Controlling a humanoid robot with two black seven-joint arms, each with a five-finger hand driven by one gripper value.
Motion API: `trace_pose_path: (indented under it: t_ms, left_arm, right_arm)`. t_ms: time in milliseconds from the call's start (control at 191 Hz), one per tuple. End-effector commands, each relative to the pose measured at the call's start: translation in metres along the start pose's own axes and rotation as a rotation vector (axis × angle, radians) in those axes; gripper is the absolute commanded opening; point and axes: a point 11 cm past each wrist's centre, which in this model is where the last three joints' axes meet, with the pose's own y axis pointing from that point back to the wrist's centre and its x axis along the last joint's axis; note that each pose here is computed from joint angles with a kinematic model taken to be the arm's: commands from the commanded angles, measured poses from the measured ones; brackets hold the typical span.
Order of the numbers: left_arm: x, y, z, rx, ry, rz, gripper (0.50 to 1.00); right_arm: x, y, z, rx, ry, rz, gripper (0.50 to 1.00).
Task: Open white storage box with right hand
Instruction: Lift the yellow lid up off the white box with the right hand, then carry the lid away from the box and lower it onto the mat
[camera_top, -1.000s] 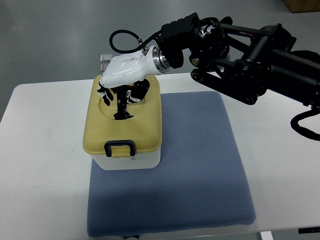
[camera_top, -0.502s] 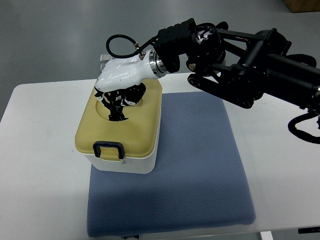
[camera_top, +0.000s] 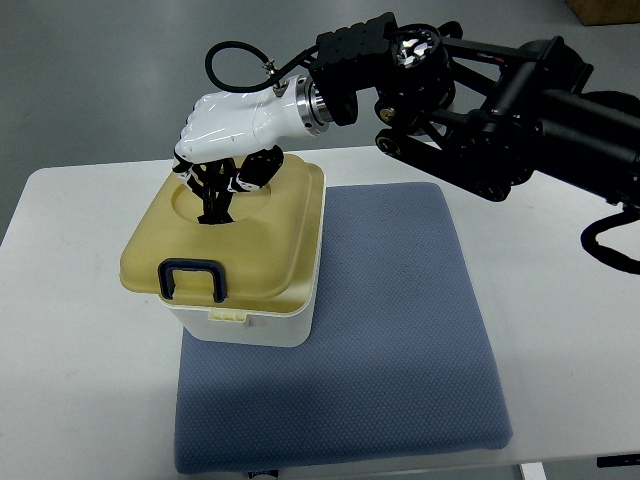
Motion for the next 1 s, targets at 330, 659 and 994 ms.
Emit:
trace_pose_path:
  t_ms: [330, 659, 994]
  left_arm:
    - [0.000, 0.000, 0.001, -0.002, 0.002, -0.001, 1.000]
    - [-0.001, 0.000, 0.001, -0.002, 0.002, -0.004, 1.000]
    - [-0.002, 0.000, 0.001, -0.002, 0.002, -0.005, 1.000]
  right_arm:
    - [0.005, 0.051, 0.043, -0.124, -0.045, 0.059, 0.500]
    - [0.026, 0.097, 0.069, -0.215, -0.047, 0.141, 0.500]
    - [-0.013, 0.149, 0.101, -0.347, -0.102, 0.067, 0.500]
